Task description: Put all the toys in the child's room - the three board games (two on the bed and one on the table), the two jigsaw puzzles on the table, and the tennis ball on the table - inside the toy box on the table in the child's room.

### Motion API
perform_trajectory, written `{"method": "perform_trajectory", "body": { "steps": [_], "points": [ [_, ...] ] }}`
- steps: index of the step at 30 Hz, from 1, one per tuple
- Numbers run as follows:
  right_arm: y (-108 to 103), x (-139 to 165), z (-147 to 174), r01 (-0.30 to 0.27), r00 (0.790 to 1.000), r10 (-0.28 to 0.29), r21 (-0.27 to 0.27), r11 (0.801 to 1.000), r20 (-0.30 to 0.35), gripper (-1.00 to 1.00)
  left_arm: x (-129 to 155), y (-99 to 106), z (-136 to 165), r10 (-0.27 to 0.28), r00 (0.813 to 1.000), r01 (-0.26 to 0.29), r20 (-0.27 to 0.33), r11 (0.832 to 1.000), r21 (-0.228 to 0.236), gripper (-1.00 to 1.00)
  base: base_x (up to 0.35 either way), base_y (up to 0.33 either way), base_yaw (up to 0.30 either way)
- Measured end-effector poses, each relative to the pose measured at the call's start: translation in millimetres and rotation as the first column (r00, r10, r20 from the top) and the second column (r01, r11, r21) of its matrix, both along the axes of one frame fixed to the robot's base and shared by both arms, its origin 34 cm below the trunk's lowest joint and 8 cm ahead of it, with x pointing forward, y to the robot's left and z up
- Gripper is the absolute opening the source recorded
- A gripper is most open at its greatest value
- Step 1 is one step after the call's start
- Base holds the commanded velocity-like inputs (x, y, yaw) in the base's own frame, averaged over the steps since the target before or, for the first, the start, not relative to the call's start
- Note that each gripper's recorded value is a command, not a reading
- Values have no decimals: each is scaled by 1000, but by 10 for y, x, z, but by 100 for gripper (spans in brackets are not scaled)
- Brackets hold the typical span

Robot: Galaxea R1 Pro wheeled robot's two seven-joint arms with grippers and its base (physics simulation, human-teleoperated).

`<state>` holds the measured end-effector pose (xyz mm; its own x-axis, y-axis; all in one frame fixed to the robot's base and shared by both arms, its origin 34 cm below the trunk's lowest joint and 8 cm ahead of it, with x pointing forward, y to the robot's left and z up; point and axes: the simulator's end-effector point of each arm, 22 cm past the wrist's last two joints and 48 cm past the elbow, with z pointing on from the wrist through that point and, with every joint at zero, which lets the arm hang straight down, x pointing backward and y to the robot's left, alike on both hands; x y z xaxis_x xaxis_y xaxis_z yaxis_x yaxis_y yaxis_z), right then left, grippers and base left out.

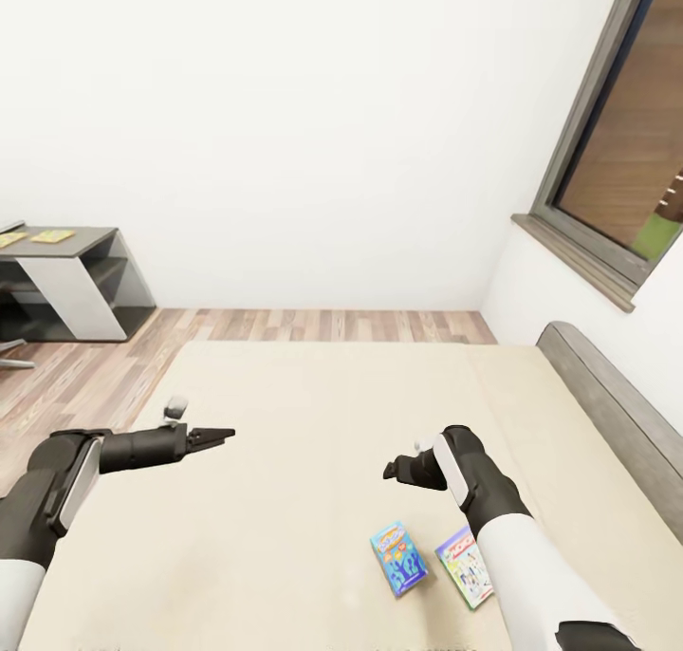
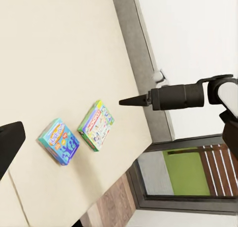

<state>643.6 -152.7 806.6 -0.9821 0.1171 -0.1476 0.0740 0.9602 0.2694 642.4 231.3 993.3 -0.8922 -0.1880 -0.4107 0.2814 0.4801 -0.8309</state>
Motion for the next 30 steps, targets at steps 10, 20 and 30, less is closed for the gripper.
{"method": "perform_trajectory", "body": {
  "steps": [10,20,30],
  "points": [
    [-5,-39,-89,0,1000,0,-1,1000,-19,100,18,8,-58,4,1000,-4,-15,1000,-7,100,0,0,0],
    [-16,-49,-159,1,1000,-1,-2,1000,-30,100,26,34,-132,10,1000,-11,-30,1000,-9,100,0,0,0],
    [-70,-81,-251,4,999,-5,-10,1000,-46,100,40,69,-201,22,999,-22,-42,1000,-13,100,0,0,0]
  ]
}}
